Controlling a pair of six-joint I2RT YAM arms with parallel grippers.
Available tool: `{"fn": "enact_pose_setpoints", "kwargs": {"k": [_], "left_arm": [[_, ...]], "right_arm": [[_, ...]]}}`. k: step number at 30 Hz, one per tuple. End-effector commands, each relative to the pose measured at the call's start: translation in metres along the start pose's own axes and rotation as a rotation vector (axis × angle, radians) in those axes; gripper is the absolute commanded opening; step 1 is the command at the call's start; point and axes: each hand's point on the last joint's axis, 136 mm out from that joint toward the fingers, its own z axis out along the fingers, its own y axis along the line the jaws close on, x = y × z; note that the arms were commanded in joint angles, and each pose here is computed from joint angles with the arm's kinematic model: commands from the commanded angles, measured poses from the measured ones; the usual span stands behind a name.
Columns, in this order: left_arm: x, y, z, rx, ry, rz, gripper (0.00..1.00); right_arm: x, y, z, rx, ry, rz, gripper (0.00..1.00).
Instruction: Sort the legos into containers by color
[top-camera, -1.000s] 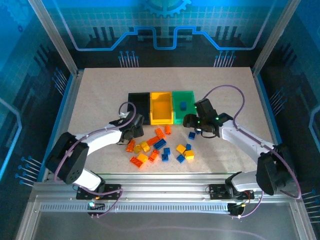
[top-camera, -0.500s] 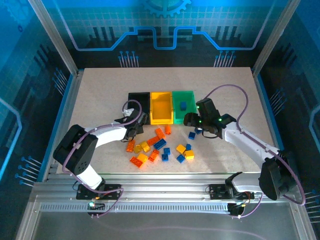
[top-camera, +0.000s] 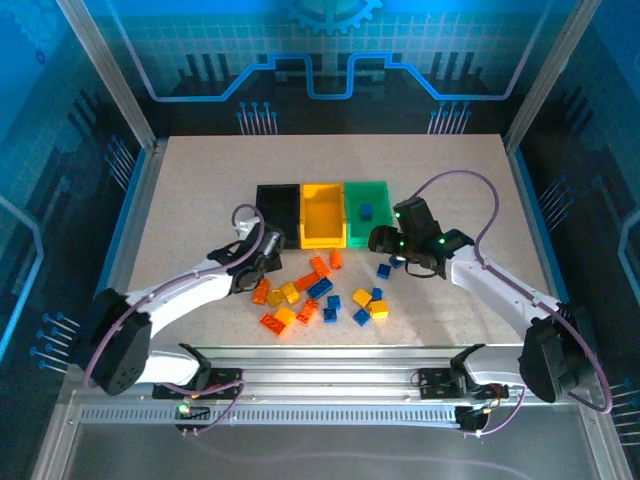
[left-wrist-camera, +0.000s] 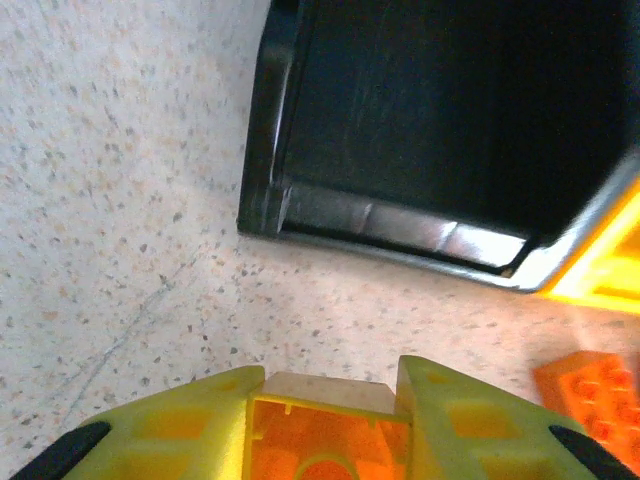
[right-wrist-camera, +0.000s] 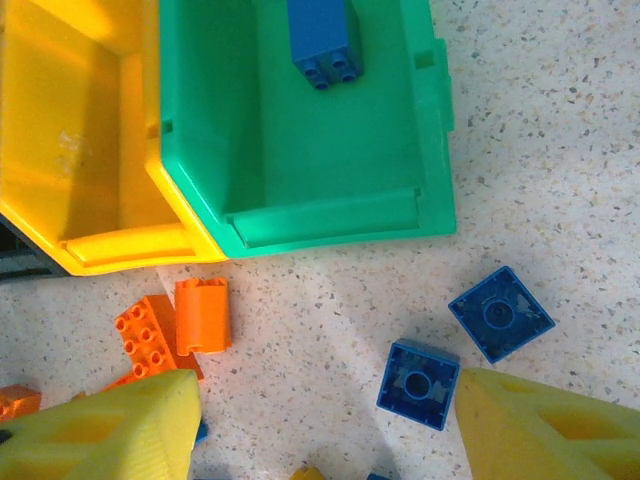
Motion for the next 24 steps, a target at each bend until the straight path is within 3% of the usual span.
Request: {"fn": "enact_pose_setpoints", "kwargs": {"k": [1,7,13,19,24], "left_arm": [[-0.032,-0.012,-0.018,-0.008,-0.035,-0.001,0.32],[-0.085,-0.018,0.018,-0.089,-0.040,-0.068,0.31],[-0.098,-0.025,0.057,-0.137,0.019,-0.094,0.32],[-0.096,-0.036,0.071,-0.119,0.056,-0.099,0.41],[-0.104,-0.051,0.054,-0.053,0.039,-0.099,0.61]], "right_arm": [[-0.004,-0.004,-0.002,0.006,-0.026,0.026,0.70],[0.010,-0.017,0.005,0.040,0.010,0.024,0.70],[0.024,-0.012,0.010,-0.008,0.067,-0.010,0.70],[0.037,0.010,0.016,-0.092,0.105,-0.059,0.70],[0.040,0.038,0.024,-0.155,0.122,-0.060,0.63]]}}
